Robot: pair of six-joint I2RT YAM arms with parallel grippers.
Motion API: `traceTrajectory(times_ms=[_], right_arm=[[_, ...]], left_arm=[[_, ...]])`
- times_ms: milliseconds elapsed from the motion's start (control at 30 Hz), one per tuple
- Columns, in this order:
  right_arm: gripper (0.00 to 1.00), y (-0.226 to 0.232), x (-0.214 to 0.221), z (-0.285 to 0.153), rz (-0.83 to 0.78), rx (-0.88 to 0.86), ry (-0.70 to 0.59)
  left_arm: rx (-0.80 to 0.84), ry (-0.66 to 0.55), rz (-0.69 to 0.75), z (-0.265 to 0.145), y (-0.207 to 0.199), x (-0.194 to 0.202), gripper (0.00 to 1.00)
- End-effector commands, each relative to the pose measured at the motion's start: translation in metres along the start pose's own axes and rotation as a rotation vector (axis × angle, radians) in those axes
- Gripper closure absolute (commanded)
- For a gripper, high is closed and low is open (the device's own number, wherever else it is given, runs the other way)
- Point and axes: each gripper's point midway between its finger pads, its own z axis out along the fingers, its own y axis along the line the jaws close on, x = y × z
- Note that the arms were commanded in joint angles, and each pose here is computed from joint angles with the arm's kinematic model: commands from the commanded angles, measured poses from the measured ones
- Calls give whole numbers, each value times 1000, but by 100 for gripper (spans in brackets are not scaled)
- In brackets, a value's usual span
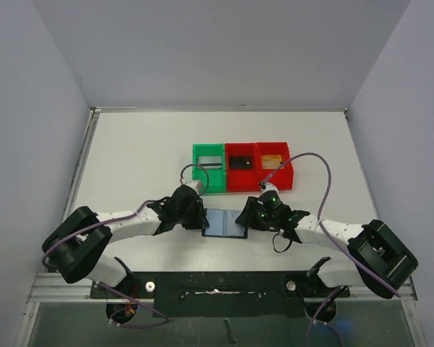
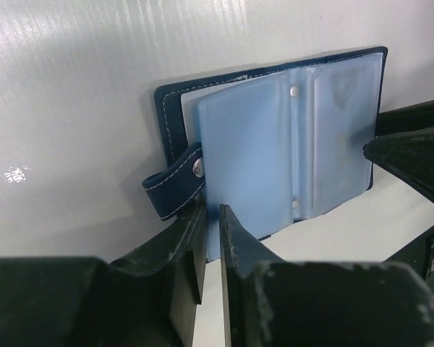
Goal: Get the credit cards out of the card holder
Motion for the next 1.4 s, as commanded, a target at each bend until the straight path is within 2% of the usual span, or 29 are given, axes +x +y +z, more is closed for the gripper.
traceTrajectory(times_ms=[0, 67, 133, 233, 367, 567, 867, 1133, 1267, 1367], right_arm=[[61, 10, -7, 2, -18, -29, -11], [61, 5, -11, 0, -17, 15, -23], [55, -1, -17, -5, -22, 78, -53], [51, -7, -29, -18, -40, 150, -101], [51, 10, -40, -28, -88, 78, -130], [56, 33, -24, -11, -92, -41, -39], [60, 12, -8, 7, -61, 50, 11], [74, 24, -16, -1, -111, 19, -8], [75, 36, -16, -3, -151, -3, 7], [75, 39, -18, -5, -183, 43, 1]], left_arm=[[-1, -7, -1, 4, 1, 4, 90], [-7, -4, -4, 3, 2, 6, 93], [-8, -4, -10, 2, 1, 7, 94], [-6, -6, -9, 1, 0, 8, 94], [-10, -5, -15, 0, 0, 8, 94], [-11, -8, -18, -2, -4, 6, 92], [-22, -11, -17, -7, -3, 9, 82], [-6, -12, 10, -9, -10, 9, 85], [-8, -13, 24, -10, -14, 9, 87], [-5, -13, 26, -10, -17, 9, 87]])
